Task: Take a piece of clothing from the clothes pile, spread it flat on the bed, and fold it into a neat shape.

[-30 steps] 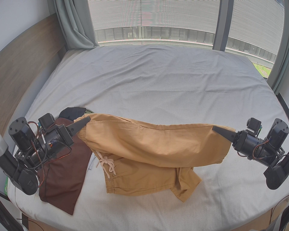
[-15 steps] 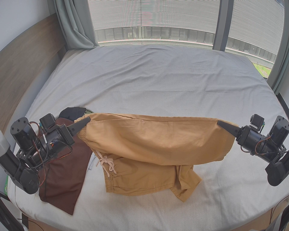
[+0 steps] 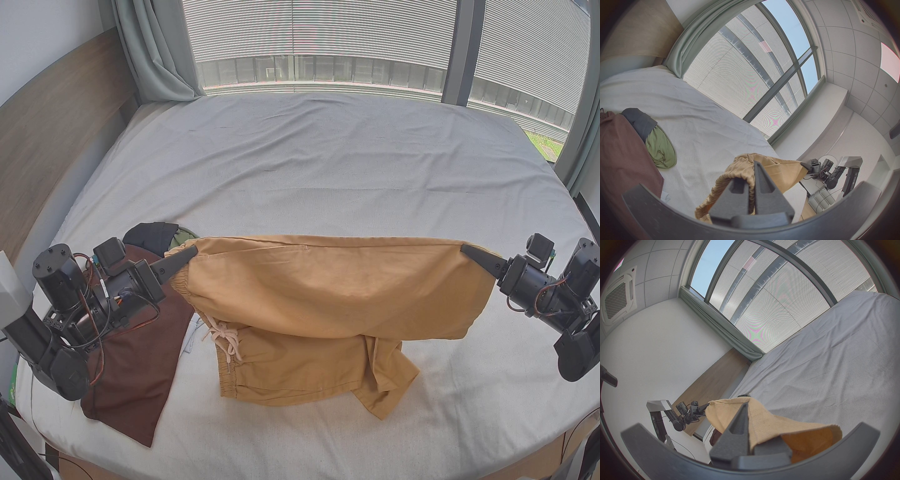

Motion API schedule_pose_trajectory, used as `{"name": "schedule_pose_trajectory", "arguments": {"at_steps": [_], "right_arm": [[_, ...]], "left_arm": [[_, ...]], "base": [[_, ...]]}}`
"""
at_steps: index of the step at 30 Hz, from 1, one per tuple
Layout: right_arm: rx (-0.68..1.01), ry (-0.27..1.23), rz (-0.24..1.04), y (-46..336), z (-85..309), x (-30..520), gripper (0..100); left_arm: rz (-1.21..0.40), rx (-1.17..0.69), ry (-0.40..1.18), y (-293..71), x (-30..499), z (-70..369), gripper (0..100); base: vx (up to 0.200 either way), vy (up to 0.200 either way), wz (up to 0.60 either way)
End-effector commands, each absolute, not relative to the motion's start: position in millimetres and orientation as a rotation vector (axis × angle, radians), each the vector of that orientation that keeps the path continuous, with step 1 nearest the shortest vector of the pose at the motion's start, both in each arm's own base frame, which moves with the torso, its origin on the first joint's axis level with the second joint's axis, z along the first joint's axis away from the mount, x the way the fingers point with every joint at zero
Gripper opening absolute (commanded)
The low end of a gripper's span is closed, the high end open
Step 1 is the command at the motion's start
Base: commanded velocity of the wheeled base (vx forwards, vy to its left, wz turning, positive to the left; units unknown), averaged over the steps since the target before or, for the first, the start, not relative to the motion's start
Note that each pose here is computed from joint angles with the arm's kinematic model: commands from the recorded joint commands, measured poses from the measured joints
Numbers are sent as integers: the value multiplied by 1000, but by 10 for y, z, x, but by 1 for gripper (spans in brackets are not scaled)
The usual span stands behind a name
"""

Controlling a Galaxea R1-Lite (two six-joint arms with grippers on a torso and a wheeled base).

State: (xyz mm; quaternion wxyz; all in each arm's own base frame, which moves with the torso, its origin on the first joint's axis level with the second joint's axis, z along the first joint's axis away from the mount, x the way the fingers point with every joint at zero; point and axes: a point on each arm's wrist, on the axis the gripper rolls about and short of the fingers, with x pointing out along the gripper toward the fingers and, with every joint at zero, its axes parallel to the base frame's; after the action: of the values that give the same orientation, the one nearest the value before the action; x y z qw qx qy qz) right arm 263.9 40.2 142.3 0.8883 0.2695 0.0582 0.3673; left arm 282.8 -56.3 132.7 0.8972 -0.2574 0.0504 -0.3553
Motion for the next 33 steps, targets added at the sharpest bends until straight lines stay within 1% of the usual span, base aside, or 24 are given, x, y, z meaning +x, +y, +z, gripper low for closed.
{"name": "schedule_pose_trajectory", "arguments": {"at_steps": [1,8,33], "right_arm": [[561,120,756,386,1417,2650,0],[562,120,723,307,1384,2694,0],[531,126,688,231,1291,2774,0]], "left_arm": [[-736,-536,113,-577,2876,1289,0],[-721,-541,137,-588,2958,1190,0],[-702,-541,120,-569,3037,1187,0]], "base": [[0,0,0],[0,0,0],[0,0,0]]}}
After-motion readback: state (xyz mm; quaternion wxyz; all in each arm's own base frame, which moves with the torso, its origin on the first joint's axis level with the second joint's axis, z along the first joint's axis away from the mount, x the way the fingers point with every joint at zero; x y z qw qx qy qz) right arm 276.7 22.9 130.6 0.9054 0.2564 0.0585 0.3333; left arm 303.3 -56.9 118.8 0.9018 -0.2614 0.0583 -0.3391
